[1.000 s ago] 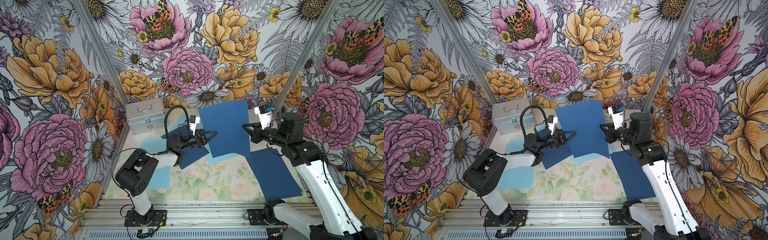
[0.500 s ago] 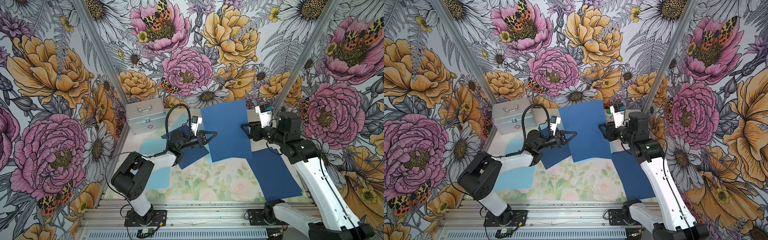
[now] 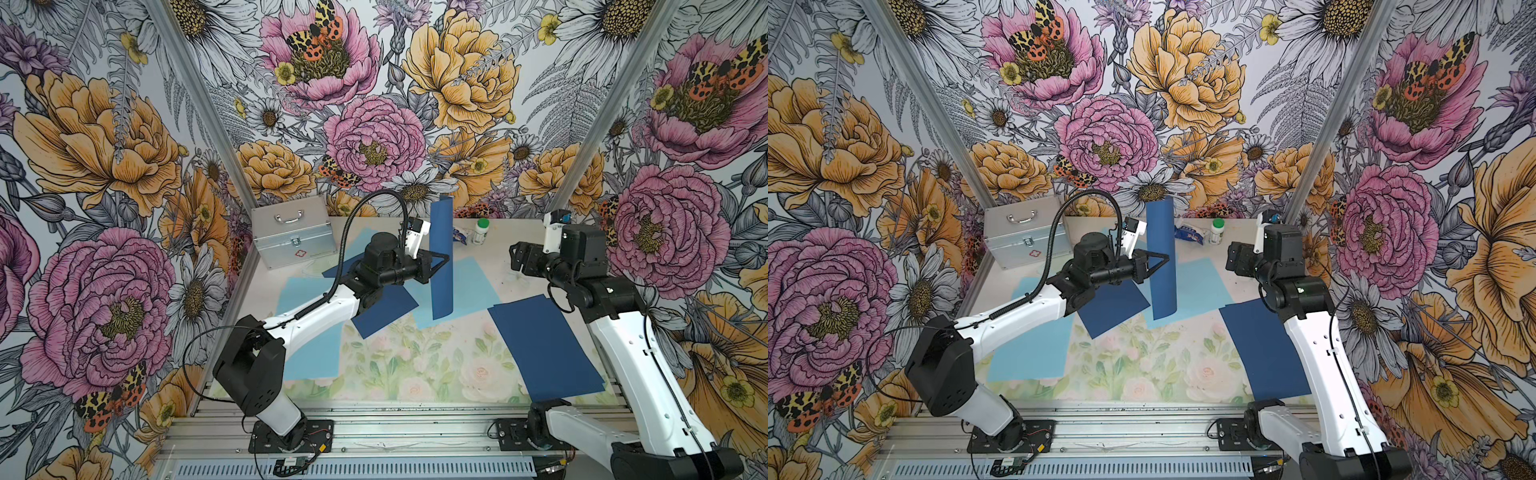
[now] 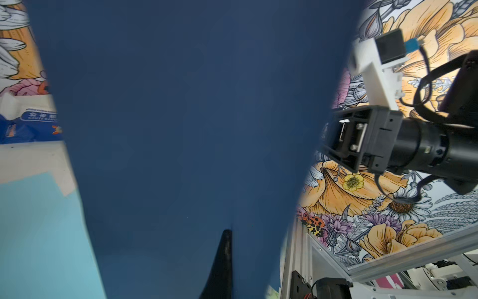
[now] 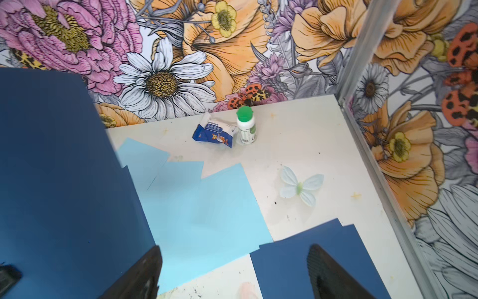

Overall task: Sort the scattered colored papers by color
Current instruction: Place the colored paper.

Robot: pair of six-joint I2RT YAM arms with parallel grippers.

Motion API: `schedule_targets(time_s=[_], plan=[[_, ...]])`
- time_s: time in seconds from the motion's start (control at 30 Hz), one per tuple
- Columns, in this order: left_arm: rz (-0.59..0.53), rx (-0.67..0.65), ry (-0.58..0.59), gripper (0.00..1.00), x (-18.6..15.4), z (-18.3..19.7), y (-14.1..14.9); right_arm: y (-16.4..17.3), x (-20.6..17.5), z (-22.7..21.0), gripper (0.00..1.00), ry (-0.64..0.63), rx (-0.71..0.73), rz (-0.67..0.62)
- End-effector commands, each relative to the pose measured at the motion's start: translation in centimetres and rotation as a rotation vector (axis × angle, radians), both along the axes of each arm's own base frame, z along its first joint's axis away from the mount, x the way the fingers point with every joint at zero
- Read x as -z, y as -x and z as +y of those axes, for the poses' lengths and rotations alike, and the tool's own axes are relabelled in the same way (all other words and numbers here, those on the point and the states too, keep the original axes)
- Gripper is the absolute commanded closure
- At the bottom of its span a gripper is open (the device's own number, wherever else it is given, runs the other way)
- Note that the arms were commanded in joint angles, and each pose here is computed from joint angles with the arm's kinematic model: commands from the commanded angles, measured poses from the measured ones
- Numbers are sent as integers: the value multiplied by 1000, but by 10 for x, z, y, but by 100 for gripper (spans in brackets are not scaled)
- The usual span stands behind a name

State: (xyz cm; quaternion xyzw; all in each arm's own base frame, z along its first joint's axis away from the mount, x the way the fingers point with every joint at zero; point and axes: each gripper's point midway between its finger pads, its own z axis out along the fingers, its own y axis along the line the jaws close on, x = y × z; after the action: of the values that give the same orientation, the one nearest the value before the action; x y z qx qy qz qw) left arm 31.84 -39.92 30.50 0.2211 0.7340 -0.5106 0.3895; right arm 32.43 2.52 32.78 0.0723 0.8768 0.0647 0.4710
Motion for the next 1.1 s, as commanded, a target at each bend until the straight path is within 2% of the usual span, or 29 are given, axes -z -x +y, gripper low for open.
schedule_targets(time_s=[0.0,0.07,0.13,0.17,0.27,0.37,0.47,0.6,0.67,0.8,0.93,1.07], plan=[[50,32,-76,100,18,-30,11,19,-34,-4,11,-57,39,-66],[57,124,-21,100,4,-60,27,31,-53,-3,11,-85,35,-119],[63,224,103,100,-15,-87,42,44,-73,-5,11,-95,40,-176],[89,269,141,100,-11,-102,47,50,-82,-6,11,-100,43,-205],[100,382,244,100,-26,-136,68,70,-108,-8,11,-118,50,-279],[53,468,354,100,-43,-160,96,86,-126,-11,10,-124,53,-339],[82,477,471,100,-49,-179,105,90,-128,-11,10,-131,53,-326],[270,428,669,100,-44,-200,84,80,-102,-17,10,-117,101,-244],[366,382,717,100,-30,-211,70,73,-82,-19,9,-111,124,-189],[539,239,703,100,17,-231,41,58,-37,-26,9,-119,176,-67],[710,54,611,100,78,-238,21,50,-2,-37,9,-133,233,24],[875,-89,472,100,148,-242,21,46,33,-53,10,-163,296,87]])
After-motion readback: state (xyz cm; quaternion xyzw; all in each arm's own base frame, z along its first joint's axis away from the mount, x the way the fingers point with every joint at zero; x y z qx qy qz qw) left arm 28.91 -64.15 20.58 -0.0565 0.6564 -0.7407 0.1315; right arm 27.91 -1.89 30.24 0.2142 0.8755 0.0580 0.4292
